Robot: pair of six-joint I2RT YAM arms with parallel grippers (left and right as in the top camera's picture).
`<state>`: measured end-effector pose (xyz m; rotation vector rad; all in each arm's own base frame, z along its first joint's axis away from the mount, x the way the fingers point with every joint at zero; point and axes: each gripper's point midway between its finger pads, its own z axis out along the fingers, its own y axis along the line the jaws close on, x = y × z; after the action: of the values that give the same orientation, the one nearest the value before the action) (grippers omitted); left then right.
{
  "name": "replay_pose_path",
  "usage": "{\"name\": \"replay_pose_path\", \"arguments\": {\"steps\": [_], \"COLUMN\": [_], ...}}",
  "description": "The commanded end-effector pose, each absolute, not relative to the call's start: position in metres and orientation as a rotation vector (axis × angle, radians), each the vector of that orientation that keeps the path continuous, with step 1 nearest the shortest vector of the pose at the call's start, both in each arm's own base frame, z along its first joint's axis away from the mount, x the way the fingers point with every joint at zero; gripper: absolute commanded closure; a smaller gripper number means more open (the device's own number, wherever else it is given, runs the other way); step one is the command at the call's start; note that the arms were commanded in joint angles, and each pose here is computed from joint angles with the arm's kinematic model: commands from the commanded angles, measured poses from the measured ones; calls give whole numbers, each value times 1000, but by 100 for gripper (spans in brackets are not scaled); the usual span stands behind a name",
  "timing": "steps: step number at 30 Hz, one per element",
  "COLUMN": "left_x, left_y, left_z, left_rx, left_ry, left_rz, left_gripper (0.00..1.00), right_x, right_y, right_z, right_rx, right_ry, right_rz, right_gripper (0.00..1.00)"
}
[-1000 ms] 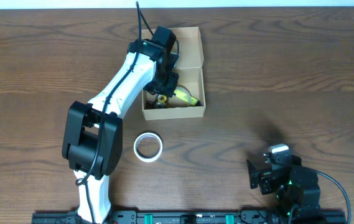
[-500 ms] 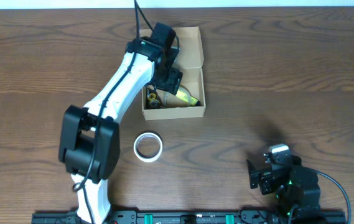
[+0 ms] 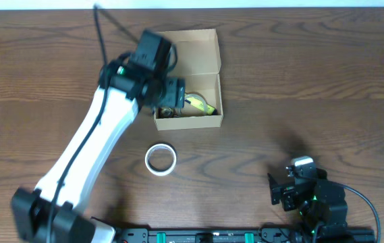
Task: Pack container
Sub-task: 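Open the left gripper and move it to the white masking tape roll, then grasp the rim of the white masking tape roll with the left gripper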
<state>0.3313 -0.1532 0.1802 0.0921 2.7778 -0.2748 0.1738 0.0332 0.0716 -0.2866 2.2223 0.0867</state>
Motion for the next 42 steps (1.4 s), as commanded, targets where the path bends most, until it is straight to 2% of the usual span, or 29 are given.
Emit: {"name": "replay_pose_path", "arguments": {"steps": [1,11,18,42], "left_x": [306,249,223,192], "left_y": [-135,-115,-114,-115], "left_z": [171,128,97,35], "left_rx": [-130,-590,-961,-1407], "left_ry": [2791,2757,2722,2802], "left_rz": [-255,-297,-220,-3], "left_gripper": [14,16,12,14], "right_x": [173,173,173,173], "right_y": [31,31,31,31], "right_z": [68,68,68,68], "right_rx": [-289,-289,-289,-289], "right_ry": [2231,2231,2231,2231], "right_rz": [73,73,73,73], "right_gripper": [1,1,1,1]}}
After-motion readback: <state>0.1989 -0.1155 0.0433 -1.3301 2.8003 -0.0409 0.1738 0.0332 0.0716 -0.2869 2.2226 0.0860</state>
